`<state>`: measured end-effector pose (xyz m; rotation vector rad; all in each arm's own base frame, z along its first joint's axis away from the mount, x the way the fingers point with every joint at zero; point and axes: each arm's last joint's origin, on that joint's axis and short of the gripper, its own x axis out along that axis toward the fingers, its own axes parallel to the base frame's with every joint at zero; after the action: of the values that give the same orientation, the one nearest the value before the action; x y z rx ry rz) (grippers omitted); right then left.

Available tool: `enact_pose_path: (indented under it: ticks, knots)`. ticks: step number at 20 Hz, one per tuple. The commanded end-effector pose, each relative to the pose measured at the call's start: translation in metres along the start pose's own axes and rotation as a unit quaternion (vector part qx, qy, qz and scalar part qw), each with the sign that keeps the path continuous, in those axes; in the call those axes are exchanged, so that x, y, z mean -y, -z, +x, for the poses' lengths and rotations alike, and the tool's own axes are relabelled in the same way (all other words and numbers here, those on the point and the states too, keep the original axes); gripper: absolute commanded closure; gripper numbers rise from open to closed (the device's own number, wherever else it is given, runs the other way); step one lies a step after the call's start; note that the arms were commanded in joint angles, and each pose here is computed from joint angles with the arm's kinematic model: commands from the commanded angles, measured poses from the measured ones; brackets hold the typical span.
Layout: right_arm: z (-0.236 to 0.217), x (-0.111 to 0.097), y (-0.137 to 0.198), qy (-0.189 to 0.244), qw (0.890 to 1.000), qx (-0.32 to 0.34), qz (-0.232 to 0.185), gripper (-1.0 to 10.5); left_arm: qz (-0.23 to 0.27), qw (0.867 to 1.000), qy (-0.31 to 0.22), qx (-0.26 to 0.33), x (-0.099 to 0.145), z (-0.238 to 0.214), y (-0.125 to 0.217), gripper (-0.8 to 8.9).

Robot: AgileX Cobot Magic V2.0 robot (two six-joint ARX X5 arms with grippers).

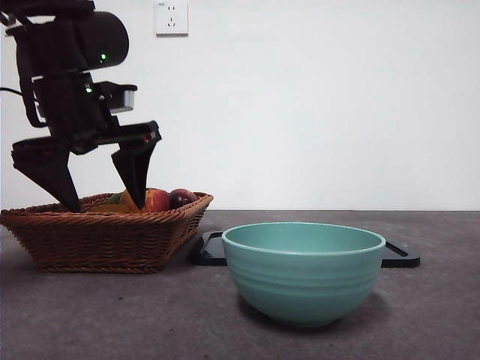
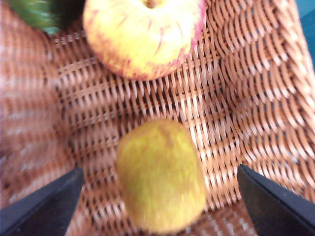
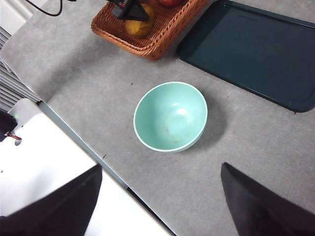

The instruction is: Pick up the wifruite, put it on the bowl, pick up the plate, put it on desk

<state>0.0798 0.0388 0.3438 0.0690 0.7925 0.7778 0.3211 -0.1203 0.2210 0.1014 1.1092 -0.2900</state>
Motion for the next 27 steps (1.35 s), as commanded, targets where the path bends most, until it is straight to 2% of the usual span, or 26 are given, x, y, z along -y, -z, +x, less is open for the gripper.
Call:
enact_pose_path:
  ticks: [1, 2, 4, 9, 10, 12, 14, 18, 20, 23, 27]
  knots:
    - [-0.003, -0.002, -0.004, -0.003, 1.000, 0.008, -0.006, 5.6, 0.002, 1.000, 0.000, -0.001, 0.002, 0.011, -0.006, 3.22]
    - [-0.003, -0.002, -0.004, -0.003, 1.000, 0.008, -0.006, 5.6, 0.002, 1.000, 0.000, -0.001, 0.002, 0.014, -0.006, 3.23]
    - [-0.003, -0.002, -0.004, -0.003, 1.000, 0.008, -0.006, 5.6, 0.002, 1.000, -0.001, -0.004, 0.002, 0.017, -0.006, 3.84]
    - [-0.003, -0.002, -0.004, -0.003, 1.000, 0.008, -0.006, 5.6, 0.000, 1.000, -0.002, -0.018, 0.002, 0.025, -0.004, 3.86]
    - [-0.003, -0.002, -0.004, -0.003, 1.000, 0.008, -0.006, 5.6, -0.001, 1.000, -0.002, -0.017, 0.002, 0.025, -0.004, 4.21]
    - [-0.003, -0.002, -0.004, -0.003, 1.000, 0.009, -0.007, 5.6, -0.001, 1.000, -0.002, -0.019, 0.002, 0.025, -0.004, 5.77]
    - [-0.003, -0.002, -0.004, -0.003, 1.000, 0.009, -0.007, 5.6, 0.000, 1.000, -0.001, -0.018, 0.002, 0.023, -0.004, 5.96]
    - [-0.003, -0.002, -0.005, -0.002, 1.000, 0.011, -0.008, 5.6, 0.011, 0.999, 0.012, 0.034, 0.011, -0.023, -0.006, 5.96]
    - [-0.003, -0.002, -0.005, -0.002, 1.000, 0.012, -0.008, 5.6, 0.032, 0.995, 0.050, 0.074, 0.027, -0.060, -0.001, 5.96]
    - [-0.003, -0.002, -0.005, -0.002, 1.000, 0.012, -0.008, 5.6, 0.096, 0.980, 0.137, 0.108, 0.067, -0.108, 0.017, 5.96]
    - [-0.003, -0.002, -0.005, -0.002, 1.000, 0.012, -0.008, 5.6, 0.186, 0.958, 0.197, 0.097, 0.127, -0.114, 0.040, 5.96]
